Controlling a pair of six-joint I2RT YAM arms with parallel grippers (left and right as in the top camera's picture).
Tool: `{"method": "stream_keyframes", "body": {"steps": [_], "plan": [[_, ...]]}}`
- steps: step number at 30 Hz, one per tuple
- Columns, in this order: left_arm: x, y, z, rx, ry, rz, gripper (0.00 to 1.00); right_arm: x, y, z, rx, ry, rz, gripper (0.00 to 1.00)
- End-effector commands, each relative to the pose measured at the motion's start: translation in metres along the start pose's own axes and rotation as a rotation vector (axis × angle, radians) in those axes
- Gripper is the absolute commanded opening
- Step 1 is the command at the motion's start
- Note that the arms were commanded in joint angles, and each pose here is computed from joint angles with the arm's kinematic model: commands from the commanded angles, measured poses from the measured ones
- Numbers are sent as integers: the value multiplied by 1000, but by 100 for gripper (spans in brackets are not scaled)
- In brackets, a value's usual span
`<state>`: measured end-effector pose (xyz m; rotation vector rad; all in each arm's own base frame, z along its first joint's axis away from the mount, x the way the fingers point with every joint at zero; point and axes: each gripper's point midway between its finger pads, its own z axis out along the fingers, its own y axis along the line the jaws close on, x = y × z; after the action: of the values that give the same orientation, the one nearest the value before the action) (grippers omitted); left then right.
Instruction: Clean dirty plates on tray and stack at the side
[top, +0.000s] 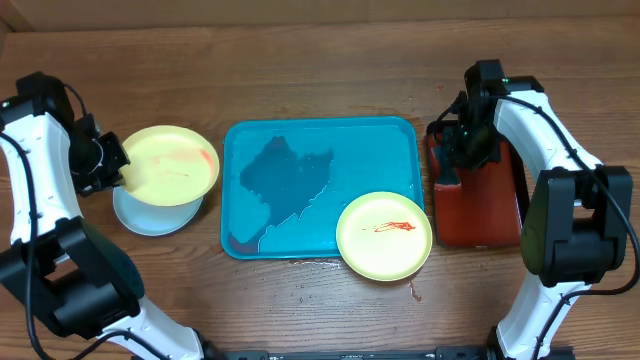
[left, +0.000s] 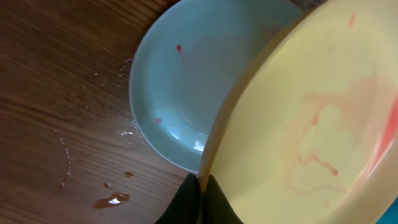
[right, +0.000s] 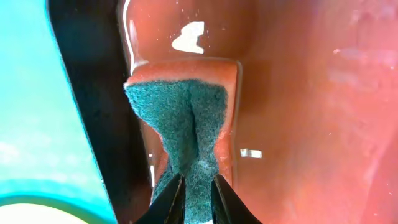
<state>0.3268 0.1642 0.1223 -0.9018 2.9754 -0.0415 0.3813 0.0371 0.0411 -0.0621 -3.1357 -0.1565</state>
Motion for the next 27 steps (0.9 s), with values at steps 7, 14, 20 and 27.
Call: {"method": "stream_keyframes", "body": {"steps": [7, 14, 20, 27], "plan": [[-2, 25, 32, -44, 69, -88, 4, -10, 13, -22, -52, -61, -5, 18], [-3, 26, 47, -48, 101, -88, 4, -14, 19, -19, -87, -78, -11, 19], [-4, 26, 53, -50, 105, -84, 4, -10, 7, 1, -30, -71, 12, 23], [-5, 29, 53, -64, 102, -76, 4, -5, 5, 15, -30, -63, 13, 23]]}}
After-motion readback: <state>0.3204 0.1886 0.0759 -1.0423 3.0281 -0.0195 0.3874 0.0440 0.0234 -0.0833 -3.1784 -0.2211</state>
